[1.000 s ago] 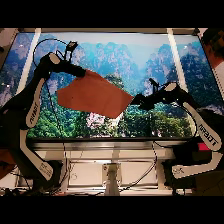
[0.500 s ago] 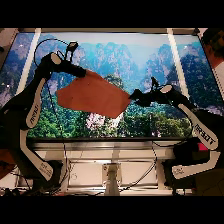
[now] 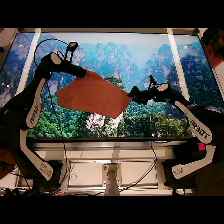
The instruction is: Fold the clothes and pants, and hang the long-sleeved shirts on hangers.
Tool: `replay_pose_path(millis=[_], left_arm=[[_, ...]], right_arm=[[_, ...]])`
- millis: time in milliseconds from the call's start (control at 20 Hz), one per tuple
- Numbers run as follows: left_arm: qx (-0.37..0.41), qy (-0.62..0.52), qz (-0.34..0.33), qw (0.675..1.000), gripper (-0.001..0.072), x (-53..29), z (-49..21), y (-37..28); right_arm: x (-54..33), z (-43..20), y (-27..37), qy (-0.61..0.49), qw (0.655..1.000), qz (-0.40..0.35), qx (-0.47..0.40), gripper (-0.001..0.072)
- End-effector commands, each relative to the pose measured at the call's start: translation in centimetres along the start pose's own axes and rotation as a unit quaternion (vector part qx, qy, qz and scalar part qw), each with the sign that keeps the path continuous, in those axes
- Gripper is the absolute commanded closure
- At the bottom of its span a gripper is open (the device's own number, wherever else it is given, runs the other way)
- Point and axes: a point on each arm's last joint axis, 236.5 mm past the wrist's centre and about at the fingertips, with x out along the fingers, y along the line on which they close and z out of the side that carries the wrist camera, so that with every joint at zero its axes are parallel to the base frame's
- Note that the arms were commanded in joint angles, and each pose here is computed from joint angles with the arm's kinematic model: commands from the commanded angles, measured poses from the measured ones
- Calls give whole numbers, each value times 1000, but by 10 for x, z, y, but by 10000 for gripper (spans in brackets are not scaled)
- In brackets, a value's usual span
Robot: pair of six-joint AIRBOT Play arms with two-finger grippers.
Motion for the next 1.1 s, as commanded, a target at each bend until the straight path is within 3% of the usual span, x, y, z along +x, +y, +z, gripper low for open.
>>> replay_pose_path(millis=[0,100,150,250,350,550,750,850,1050], left_arm=[[-5,-3,-6,1000,693,0,1,-3],[-10,-7,-11,1000,693,0,4,-6],[-11,-10,-11,1000,693,0,5,-5],[-12,-22,-4,1000,693,0,11,-1],[-11,-35,3,999,694,-2,17,1],[-1,-86,26,996,694,-30,49,4],[24,-212,80,974,694,-111,119,4],[73,-267,109,955,694,-165,147,-6],[123,-321,124,931,694,-261,167,-42]], right_arm=[[3,9,12,-15,1000,7,-10,414],[5,10,15,-22,1000,5,-20,436],[6,14,15,-32,999,4,-24,552],[4,24,17,-54,998,3,-37,691],[-5,36,36,-65,995,17,-78,704],[-57,62,120,-112,961,66,-243,704],[-142,94,199,-207,912,78,-345,705],[-184,96,232,-240,885,79,-390,704],[-250,54,277,-239,829,89,-498,705]])
